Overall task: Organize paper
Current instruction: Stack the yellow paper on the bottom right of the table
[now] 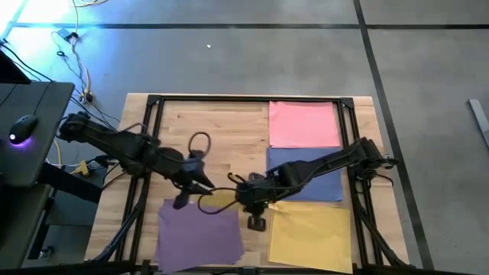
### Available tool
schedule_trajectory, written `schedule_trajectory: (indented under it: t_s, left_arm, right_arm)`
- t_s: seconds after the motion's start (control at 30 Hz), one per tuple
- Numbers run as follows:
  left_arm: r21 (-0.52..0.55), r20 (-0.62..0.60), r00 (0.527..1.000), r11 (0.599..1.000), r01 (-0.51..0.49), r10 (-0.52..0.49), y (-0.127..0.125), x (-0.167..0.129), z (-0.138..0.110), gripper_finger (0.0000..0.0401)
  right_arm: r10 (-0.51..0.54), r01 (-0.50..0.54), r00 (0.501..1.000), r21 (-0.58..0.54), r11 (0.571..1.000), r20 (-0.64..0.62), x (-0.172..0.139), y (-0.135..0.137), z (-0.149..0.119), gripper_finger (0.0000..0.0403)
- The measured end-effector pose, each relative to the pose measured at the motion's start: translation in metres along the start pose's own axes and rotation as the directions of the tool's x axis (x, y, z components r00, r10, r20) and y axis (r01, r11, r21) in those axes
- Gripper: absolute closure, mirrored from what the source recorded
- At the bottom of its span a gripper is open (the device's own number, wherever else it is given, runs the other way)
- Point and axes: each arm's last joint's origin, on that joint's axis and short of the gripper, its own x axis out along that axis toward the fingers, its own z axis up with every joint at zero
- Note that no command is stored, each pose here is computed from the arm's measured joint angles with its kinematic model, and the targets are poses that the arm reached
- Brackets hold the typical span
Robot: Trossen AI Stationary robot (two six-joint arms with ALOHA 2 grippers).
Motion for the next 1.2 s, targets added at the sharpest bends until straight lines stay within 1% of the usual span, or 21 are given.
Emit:
schedule_trajectory:
  t_s: [0.07,0.1,0.17,0.2,0.27,0.33,0.4,0.5,0.57,0.63,0.77,0.83,0.9,0.97,1.03,1.2]
  left_arm:
    - [-0.005,0.043,0.999,1.000,-0.016,0.017,0.001,-0.014,0.001,0.0280]
    - [-0.013,0.063,0.997,0.999,-0.033,0.034,0.002,-0.021,0.002,0.0275]
    - [-0.037,0.096,0.993,0.997,-0.062,0.066,0.004,-0.031,0.002,0.0270]
    - [-0.045,0.108,0.991,0.996,-0.073,0.078,0.005,-0.036,0.002,0.0269]
    - [-0.067,0.121,0.989,0.994,-0.083,0.090,0.006,-0.043,0.001,0.0268]
    - [-0.089,0.122,0.988,0.992,-0.090,0.100,0.007,-0.048,-0.001,0.0268]
    - [-0.106,0.113,0.988,0.990,-0.098,0.110,0.007,-0.049,-0.002,0.0268]
    - [-0.119,0.082,0.990,0.988,-0.101,0.111,0.005,-0.047,-0.005,0.0268]
    - [-0.122,0.063,0.991,0.987,-0.107,0.115,0.004,-0.044,-0.007,0.0268]
    - [-0.120,0.037,0.992,0.986,-0.112,0.117,0.003,-0.039,-0.009,0.0268]
    - [-0.109,0.002,0.993,0.987,-0.119,0.120,-0.001,-0.028,-0.011,0.0268]
    - [-0.109,-0.010,0.991,0.985,-0.131,0.131,-0.002,-0.022,-0.011,0.0268]
    - [-0.109,-0.024,0.990,0.984,-0.144,0.142,-0.003,-0.017,-0.012,0.0268]
    - [-0.107,-0.037,0.988,0.982,-0.153,0.149,-0.003,-0.011,-0.013,0.0268]
    - [-0.105,-0.050,0.987,0.982,-0.159,0.155,-0.003,-0.007,-0.013,0.0268]
    - [-0.111,-0.070,0.984,0.979,-0.170,0.163,-0.004,0.000,-0.014,0.0268]
  right_arm:
    - [0.113,-0.113,0.993,0.019,0.993,-0.033,-0.011,0.006,-0.002,0.0403]
    - [0.179,-0.177,0.982,0.034,0.984,-0.057,-0.016,0.009,-0.003,0.0403]
    - [0.297,-0.291,0.948,0.072,0.954,-0.117,-0.023,0.016,-0.007,0.0403]
    - [0.330,-0.321,0.933,0.080,0.944,-0.146,-0.026,0.019,-0.011,0.0403]
    - [0.330,-0.322,0.916,0.074,0.944,-0.227,-0.026,0.026,-0.022,0.0403]
    - [0.285,-0.278,0.894,0.072,0.958,-0.346,-0.024,0.027,-0.039,0.0403]
    - [0.248,-0.236,0.854,0.085,0.968,-0.456,-0.015,0.021,-0.057,0.0403]
    - [0.240,-0.214,0.806,0.113,0.970,-0.541,0.002,0.007,-0.083,0.0403]
    - [0.253,-0.200,0.802,0.157,0.967,-0.541,0.007,-0.005,-0.100,0.0403]
    - [0.280,-0.196,0.822,0.215,0.957,-0.497,0.007,-0.015,-0.115,0.0403]
    - [0.303,-0.156,0.866,0.361,0.919,-0.397,0.004,-0.036,-0.152,0.0403]
    - [0.303,-0.129,0.875,0.422,0.897,-0.377,0.003,-0.044,-0.173,0.0403]
    - [0.296,-0.101,0.879,0.459,0.883,-0.375,0.008,-0.052,-0.191,0.0403]
    - [0.297,-0.093,0.883,0.485,0.870,-0.364,0.013,-0.056,-0.204,0.0403]
    - [0.313,-0.113,0.885,0.495,0.862,-0.344,0.019,-0.057,-0.212,0.0403]
    - [0.266,-0.074,0.903,0.486,0.871,-0.338,0.030,-0.062,-0.229,0.0403]
